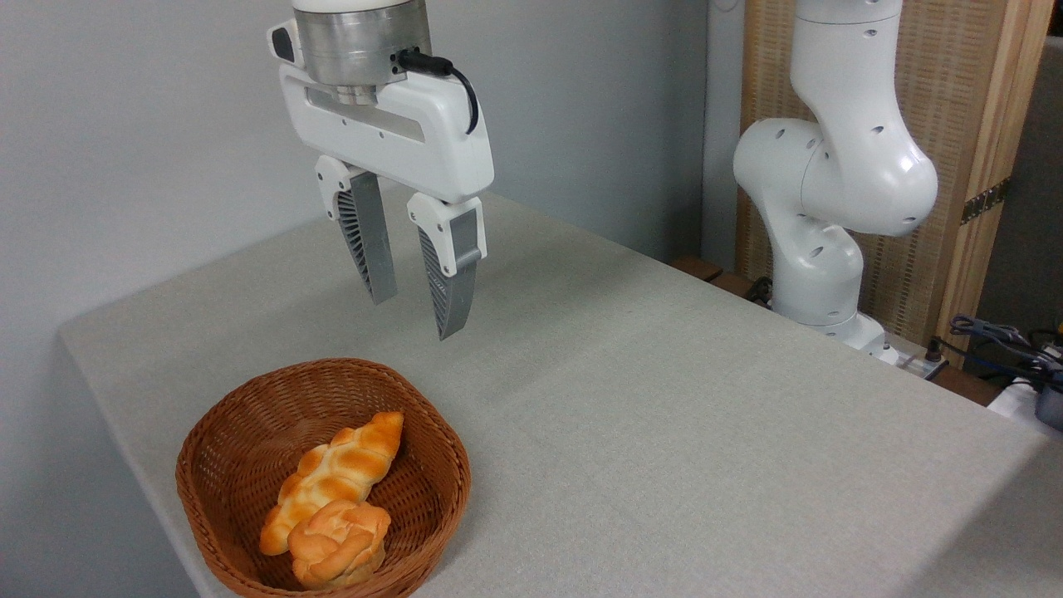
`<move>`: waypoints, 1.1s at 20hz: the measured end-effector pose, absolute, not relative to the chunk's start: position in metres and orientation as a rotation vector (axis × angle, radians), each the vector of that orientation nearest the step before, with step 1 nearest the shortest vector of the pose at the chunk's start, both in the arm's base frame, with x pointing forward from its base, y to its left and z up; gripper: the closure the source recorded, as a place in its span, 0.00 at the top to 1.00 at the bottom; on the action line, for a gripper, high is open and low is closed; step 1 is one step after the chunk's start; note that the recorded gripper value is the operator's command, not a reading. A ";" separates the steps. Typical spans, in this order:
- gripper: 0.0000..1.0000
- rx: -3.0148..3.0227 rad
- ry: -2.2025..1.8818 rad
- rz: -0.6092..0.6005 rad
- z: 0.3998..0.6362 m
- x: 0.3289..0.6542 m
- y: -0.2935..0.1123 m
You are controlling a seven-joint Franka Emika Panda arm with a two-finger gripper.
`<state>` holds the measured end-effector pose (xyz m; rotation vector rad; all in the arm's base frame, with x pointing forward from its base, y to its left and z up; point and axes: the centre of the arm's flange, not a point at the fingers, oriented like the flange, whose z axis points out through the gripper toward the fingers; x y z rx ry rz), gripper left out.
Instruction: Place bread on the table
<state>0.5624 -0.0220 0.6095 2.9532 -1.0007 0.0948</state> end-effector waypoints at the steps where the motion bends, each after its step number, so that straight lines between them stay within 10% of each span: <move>1: 1.00 2.953 -1.001 0.095 0.610 0.562 -0.022; 22: 1.00 2.951 -1.033 0.130 0.627 0.552 -0.009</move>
